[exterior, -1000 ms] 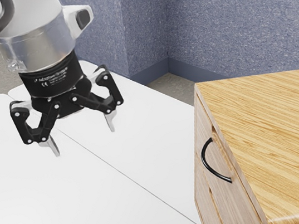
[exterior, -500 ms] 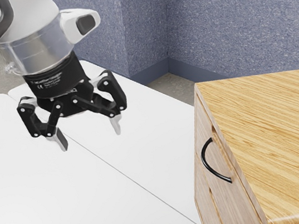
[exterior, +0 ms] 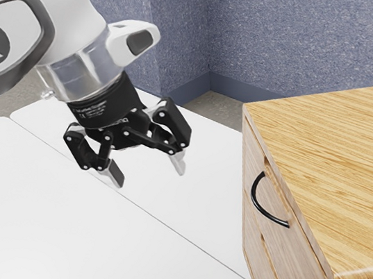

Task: Pull the drawer handle with one arm to open the drawer

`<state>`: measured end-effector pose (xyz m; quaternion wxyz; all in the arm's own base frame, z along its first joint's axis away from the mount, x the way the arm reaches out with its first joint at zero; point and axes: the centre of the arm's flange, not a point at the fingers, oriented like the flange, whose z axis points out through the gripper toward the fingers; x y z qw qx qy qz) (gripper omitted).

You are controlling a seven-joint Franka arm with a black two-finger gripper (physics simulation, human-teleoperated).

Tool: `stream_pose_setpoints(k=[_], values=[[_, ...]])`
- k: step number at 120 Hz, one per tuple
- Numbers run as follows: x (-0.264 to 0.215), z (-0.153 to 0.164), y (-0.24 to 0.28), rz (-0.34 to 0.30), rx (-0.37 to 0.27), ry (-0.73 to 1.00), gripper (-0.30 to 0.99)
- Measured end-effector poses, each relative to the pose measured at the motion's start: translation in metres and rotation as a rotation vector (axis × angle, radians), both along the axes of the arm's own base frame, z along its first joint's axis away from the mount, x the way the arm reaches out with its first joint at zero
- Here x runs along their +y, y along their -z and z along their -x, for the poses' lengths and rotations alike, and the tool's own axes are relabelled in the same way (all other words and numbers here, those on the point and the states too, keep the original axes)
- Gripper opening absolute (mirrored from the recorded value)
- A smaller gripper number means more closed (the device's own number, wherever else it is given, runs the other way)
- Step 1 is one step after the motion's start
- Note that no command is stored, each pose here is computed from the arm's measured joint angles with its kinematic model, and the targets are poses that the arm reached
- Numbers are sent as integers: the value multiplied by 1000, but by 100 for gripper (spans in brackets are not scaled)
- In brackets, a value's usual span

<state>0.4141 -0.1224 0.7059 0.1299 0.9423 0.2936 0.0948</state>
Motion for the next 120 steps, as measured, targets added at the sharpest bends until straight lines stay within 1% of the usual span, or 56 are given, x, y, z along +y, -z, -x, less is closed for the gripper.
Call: stream_pose_setpoints(k=[21,40,44,53,62,82,88,106,120], values=[[-7,-2,2,-13,-11,46,69],[-12,-3,4,-12,-19,81,69],[-13,-6,6,-5,-18,89,69],[-12,-13,12,36,-24,89,69],[-14,-21,17,63,-34,85,69],[-22,-31,21,97,-49,40,69],[-22,-35,24,109,-44,14,69],[-39,-43,38,112,-18,-45,69],[-47,-44,40,123,-13,-95,69]])
